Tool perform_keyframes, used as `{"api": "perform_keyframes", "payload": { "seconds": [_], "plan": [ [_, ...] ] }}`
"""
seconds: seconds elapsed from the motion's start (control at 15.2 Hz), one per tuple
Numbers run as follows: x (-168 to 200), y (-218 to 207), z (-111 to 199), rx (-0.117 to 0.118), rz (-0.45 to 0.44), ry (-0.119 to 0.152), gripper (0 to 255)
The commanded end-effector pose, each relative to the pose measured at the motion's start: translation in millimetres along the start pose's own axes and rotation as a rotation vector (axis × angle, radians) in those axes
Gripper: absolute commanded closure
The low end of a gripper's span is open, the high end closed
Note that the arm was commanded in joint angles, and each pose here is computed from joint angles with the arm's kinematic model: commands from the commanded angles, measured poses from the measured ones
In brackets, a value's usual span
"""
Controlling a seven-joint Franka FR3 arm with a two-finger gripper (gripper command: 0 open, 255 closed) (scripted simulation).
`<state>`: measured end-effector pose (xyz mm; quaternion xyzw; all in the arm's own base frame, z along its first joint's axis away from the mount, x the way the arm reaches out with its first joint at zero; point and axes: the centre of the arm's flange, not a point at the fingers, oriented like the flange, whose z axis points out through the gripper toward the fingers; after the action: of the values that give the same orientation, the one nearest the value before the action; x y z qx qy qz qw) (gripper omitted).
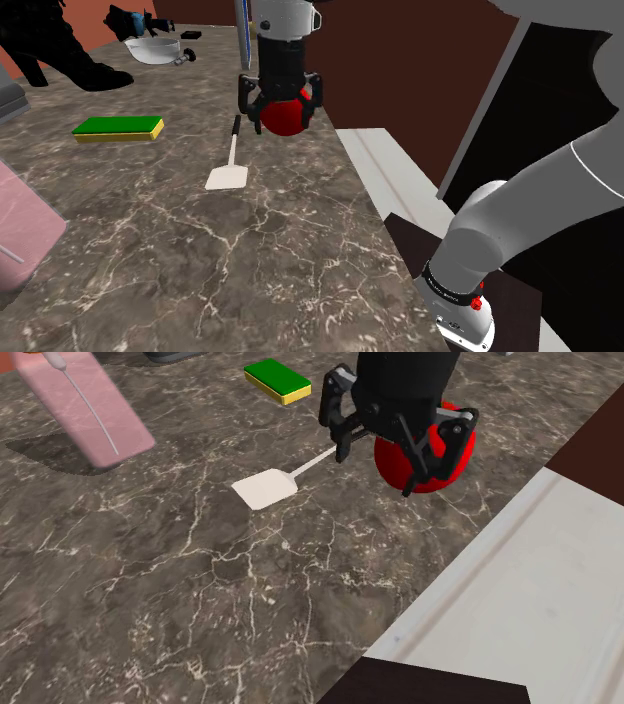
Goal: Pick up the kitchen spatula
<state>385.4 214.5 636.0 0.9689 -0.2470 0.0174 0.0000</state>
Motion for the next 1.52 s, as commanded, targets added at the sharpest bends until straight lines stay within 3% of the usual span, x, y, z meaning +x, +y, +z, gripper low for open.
{"api": "perform_keyframes", "payload": {
  "seconds": [0.0, 0.4, 0.99, 1.06, 1.45],
  "plan": [
    [4.8, -26.8, -4.9, -0.004, 0.064, 0.008, 0],
    [25.9, -96.2, -14.6, -0.019, 0.221, 0.034, 0],
    [24.6, -95.8, 25.4, -0.019, 0.221, 0.034, 0],
    [24.7, -95.9, 25.0, -0.019, 0.221, 0.034, 255],
    [24.7, -95.5, 24.9, -0.019, 0.221, 0.034, 255]
  ]
}}
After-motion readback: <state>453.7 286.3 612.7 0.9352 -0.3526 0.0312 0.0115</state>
